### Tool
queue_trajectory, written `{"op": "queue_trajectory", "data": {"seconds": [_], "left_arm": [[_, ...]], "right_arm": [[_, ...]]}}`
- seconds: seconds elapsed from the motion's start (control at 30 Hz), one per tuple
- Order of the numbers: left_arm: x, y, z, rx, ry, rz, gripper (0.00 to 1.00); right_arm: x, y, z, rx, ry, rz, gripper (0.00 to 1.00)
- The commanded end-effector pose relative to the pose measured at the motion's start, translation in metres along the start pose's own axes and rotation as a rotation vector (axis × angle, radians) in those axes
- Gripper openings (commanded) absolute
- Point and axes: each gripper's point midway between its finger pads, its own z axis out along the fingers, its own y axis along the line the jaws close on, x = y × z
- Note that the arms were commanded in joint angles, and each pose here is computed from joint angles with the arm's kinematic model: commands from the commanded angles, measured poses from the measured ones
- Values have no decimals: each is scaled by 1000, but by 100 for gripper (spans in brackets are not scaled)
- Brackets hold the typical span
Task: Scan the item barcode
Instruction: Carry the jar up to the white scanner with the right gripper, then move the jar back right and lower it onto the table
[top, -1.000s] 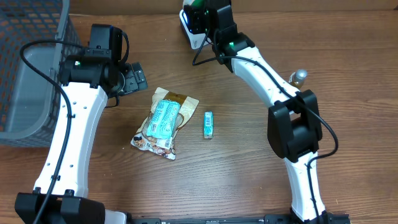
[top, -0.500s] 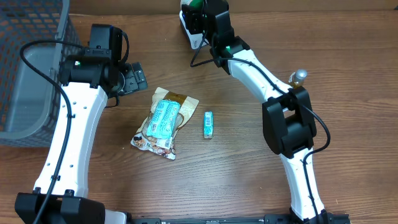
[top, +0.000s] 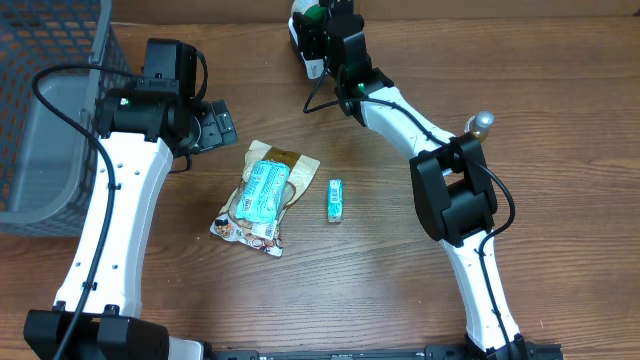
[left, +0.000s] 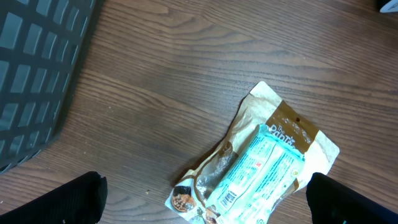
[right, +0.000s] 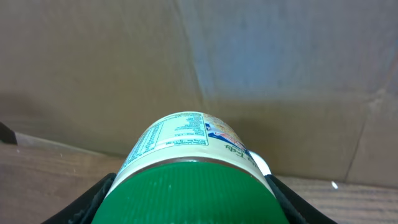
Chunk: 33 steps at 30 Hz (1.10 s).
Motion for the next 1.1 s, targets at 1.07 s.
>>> {"op": "queue_trajectory", "data": {"seconds": [1.07], "left_arm": [[-5,-2,-4,10,-16,14,100]], "right_arm": [[-81,-15,-139,79,334,34,5]]}}
